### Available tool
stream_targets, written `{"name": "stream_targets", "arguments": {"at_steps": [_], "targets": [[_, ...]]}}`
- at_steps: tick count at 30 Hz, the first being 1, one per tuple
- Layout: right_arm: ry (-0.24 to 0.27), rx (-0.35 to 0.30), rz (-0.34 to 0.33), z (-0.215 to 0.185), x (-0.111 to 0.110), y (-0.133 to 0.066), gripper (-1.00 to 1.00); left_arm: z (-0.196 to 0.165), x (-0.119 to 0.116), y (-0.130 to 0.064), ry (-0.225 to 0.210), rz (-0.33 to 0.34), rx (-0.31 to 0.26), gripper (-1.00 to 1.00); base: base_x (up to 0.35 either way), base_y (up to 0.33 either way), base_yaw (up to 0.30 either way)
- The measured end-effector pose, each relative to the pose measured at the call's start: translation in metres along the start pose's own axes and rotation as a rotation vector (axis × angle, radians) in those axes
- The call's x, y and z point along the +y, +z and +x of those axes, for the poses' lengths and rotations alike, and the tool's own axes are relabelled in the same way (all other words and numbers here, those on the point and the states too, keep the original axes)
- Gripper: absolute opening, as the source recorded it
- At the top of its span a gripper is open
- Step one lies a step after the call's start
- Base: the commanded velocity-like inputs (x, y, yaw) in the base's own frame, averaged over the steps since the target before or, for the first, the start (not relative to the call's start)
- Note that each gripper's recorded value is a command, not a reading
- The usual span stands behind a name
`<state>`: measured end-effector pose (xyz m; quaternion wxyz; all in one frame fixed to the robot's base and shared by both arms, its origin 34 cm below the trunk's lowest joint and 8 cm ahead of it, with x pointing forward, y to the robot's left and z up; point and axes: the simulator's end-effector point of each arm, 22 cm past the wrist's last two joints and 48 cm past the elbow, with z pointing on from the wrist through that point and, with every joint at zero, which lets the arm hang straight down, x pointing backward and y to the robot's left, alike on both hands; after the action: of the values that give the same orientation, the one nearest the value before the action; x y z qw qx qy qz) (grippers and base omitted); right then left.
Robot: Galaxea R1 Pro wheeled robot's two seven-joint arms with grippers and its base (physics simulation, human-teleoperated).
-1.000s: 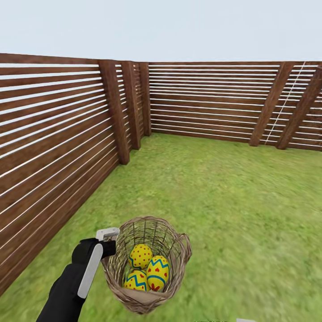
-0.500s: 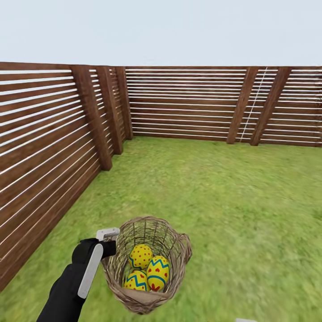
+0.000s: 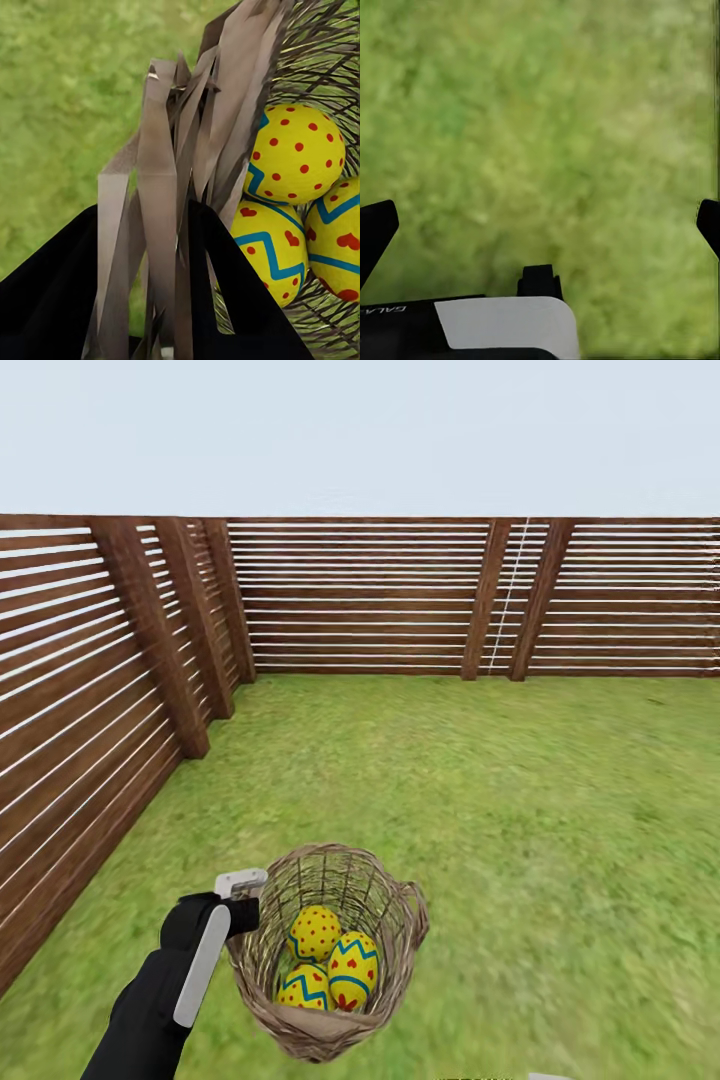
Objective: Take the three Easter eggs out of the wicker basket on the lawn in the garden, then place them on the lawn next to a single tree (choose any tree) so that all three eggs are next to the same tree and none are left in the basket.
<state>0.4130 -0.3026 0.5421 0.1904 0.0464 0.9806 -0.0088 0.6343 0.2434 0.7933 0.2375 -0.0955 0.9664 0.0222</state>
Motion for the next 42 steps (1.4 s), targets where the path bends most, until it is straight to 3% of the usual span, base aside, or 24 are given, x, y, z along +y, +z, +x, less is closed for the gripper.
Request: {"name": "stream_targets", "arguments": {"at_steps": [16,42], "targets": [[0.001,-0.015,-0.001,-0.011,0.000,-0.022,1.00,-0.012,0.000,-0.025,-0.001,0.002,-0.015,-1.00,0.000,0.000,-0.280],[0.002,-0.038,-0.003,-0.022,0.001,-0.025,1.00,-0.022,0.000,-0.035,-0.004,0.006,-0.044,-1.00,0.000,0.000,-0.280]]}}
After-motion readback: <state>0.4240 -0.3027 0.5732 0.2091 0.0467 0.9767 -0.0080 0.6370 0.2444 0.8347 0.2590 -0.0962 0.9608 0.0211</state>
